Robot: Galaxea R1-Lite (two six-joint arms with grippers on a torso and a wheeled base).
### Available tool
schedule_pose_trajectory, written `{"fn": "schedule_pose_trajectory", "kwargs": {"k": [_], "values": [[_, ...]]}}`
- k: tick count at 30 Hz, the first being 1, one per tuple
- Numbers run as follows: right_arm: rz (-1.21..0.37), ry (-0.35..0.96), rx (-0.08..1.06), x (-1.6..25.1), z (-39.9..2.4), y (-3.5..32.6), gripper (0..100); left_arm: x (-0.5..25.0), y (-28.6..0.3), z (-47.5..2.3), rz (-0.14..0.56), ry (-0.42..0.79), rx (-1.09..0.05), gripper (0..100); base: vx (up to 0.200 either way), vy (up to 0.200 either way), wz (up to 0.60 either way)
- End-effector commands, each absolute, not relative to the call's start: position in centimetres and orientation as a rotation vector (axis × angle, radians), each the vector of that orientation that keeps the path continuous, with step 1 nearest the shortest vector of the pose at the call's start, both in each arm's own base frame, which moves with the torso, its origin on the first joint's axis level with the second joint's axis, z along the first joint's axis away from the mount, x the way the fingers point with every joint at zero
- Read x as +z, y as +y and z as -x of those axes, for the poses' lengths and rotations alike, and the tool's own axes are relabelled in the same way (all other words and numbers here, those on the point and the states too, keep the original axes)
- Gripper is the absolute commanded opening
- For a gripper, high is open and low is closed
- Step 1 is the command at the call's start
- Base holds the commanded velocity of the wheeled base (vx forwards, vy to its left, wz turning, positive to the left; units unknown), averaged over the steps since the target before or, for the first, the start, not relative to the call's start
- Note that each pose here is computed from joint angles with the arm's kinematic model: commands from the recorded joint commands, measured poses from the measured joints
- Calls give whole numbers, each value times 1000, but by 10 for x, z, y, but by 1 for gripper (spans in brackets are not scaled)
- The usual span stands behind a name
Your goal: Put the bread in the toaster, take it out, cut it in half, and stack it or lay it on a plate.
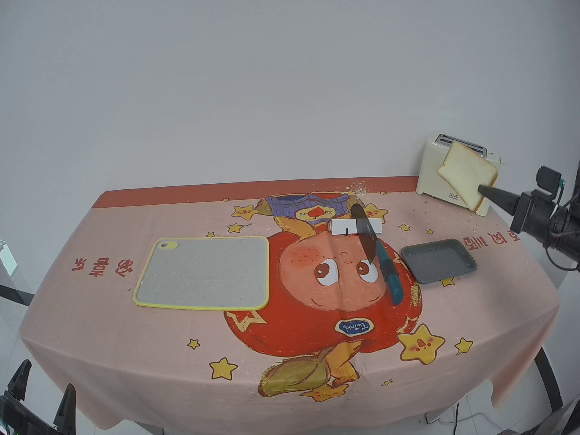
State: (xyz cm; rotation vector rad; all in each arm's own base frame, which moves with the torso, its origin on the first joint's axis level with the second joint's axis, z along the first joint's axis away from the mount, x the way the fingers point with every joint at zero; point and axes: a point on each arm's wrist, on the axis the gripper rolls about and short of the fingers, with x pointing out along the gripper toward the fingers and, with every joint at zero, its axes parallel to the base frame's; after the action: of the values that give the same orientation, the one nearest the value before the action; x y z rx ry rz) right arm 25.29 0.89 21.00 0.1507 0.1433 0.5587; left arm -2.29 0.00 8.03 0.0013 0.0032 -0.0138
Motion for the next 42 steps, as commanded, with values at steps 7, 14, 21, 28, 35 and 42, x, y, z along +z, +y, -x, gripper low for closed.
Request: {"fn": "schedule_pose_trajectory", "kwargs": {"k": [7, 14, 21, 28, 35, 42], "values": [[108, -10, 562, 248, -276, -7, 0, 75, 0, 22, 5, 12, 3, 100, 0, -86, 0], [203, -37, 542, 248, -300, -15, 0, 75, 1, 22, 8, 12, 14, 100, 0, -200, 0], [229, -36, 545, 244, -313, -22, 0, 75, 1, 22, 8, 12, 15, 100, 0, -200, 0], [224, -27, 564, 239, -321, -23, 0, 75, 1, 22, 9, 12, 17, 100, 0, -114, 0], [217, -11, 564, 234, -327, -24, 0, 75, 1, 22, 18, 12, 17, 100, 200, 0, 0], [221, -17, 538, 236, -340, -35, 0, 75, 1, 22, 17, 12, 17, 100, 57, 0, 0]]}}
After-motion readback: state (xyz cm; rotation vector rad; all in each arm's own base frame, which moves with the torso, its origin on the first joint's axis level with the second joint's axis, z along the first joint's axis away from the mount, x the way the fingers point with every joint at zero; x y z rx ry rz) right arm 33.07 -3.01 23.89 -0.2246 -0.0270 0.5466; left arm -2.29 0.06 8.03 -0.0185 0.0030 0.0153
